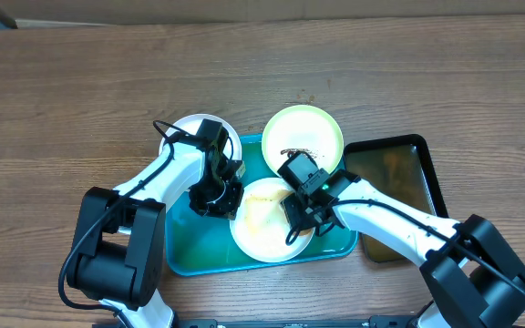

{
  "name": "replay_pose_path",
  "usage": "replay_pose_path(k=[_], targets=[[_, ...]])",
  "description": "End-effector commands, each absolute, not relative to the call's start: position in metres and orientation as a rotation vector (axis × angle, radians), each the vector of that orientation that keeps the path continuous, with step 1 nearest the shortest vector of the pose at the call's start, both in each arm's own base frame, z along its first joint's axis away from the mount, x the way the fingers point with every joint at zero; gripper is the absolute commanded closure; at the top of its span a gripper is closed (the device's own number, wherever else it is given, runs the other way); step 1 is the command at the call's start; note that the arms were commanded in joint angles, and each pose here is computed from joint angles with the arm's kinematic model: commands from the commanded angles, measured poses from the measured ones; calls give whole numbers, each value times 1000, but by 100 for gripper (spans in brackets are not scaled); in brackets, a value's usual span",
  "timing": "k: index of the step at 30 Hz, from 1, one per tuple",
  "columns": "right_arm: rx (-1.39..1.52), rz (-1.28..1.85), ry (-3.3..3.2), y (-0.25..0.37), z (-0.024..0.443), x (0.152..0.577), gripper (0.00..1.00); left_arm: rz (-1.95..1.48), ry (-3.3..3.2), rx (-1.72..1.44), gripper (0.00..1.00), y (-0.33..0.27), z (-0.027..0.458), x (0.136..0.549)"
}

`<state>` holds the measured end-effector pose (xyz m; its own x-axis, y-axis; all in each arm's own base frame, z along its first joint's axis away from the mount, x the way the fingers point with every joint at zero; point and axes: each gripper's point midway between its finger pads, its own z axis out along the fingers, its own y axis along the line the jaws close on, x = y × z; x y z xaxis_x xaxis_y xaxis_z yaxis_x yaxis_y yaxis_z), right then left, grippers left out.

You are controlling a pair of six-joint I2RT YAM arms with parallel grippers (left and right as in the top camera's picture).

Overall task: Clean dirty plates on tray and stack at the side
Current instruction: 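Scrub the bottom white plate with the sponge while left gripper holds it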

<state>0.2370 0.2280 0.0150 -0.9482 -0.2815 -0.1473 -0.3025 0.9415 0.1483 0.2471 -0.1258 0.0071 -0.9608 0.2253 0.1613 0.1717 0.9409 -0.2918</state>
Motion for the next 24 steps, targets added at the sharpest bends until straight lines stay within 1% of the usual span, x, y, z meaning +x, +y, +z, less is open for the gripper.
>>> replay_pose_path(k=[1, 4, 7, 15, 18, 20, 22, 24], targets=[[-515, 326, 3005, 229, 14, 228, 96, 396, -2897, -286, 96, -124, 5, 247], [-587, 438, 3028, 238, 16, 216, 96, 402, -2895, -285, 96, -125, 5, 247], [-586, 463, 3003, 243, 18, 220, 96, 403, -2896, -285, 96, -125, 5, 247], [-521, 617, 2740, 283, 39, 270, 96, 404, -2899, -286, 96, -125, 5, 248], [-511, 575, 2717, 280, 40, 277, 96, 404, -2899, -286, 96, -125, 5, 248], [-527, 530, 2750, 273, 35, 272, 96, 403, -2898, -286, 96, -125, 5, 248], [-545, 445, 2795, 259, 28, 265, 96, 404, -2899, -286, 96, -125, 5, 248], [-525, 292, 2837, 238, 21, 263, 96, 404, -2899, -286, 96, -125, 5, 248]])
